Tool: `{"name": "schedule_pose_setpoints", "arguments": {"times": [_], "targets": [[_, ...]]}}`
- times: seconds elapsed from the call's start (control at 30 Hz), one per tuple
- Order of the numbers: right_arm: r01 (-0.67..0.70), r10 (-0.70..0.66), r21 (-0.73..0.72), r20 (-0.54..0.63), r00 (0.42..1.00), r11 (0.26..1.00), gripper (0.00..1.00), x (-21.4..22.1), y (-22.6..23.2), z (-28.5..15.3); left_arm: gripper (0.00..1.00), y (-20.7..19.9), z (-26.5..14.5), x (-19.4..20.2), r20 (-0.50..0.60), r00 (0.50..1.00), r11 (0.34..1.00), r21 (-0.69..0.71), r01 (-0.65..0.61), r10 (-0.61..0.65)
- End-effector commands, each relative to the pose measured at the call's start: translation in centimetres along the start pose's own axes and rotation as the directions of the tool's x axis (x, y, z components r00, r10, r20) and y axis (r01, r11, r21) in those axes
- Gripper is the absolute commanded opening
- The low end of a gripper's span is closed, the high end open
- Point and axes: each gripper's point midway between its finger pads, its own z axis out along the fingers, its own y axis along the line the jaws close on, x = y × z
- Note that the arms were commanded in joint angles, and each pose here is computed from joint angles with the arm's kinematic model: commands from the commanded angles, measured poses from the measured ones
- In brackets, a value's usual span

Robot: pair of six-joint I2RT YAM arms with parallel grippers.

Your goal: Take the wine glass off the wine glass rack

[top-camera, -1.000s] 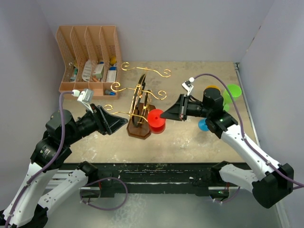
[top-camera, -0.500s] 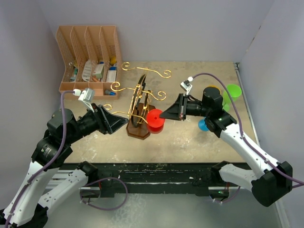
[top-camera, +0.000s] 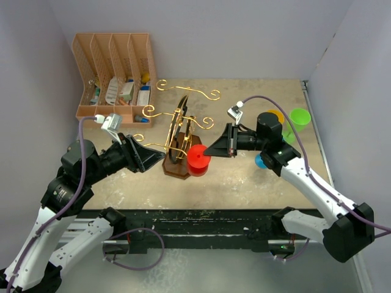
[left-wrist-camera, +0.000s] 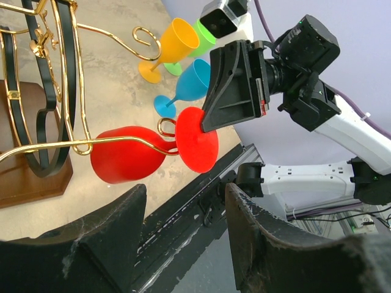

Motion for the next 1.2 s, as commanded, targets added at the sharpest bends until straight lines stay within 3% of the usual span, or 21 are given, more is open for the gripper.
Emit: {"name": "schedule_pose_setpoints", "arguments": {"times": [0.0,0.6,1.17], "targets": [[0.075,-0.076,-0.067,-0.021,0.997,0.995,0.00,-0.2,1.6,0.5,0.58,-1.2,-0.1,-1.1,0.046,0.999,0.999,0.049,-0.022,0.019],[0.124,-0.117,-0.146,0.059,0.991,0.981,0.00,-4.3,4.6,2.4,0.58,-1.2,-0.2,-1.1,0.044,0.999,0.999,0.048,-0.017,0.014],[0.318,-0.289,-0.146,0.192,0.938,0.937,0.00,-9.0,12.9,1.2,0.58,-1.6,0.0,-1.4,0.045,0.999,0.998,0.063,-0.005,0.003]]}}
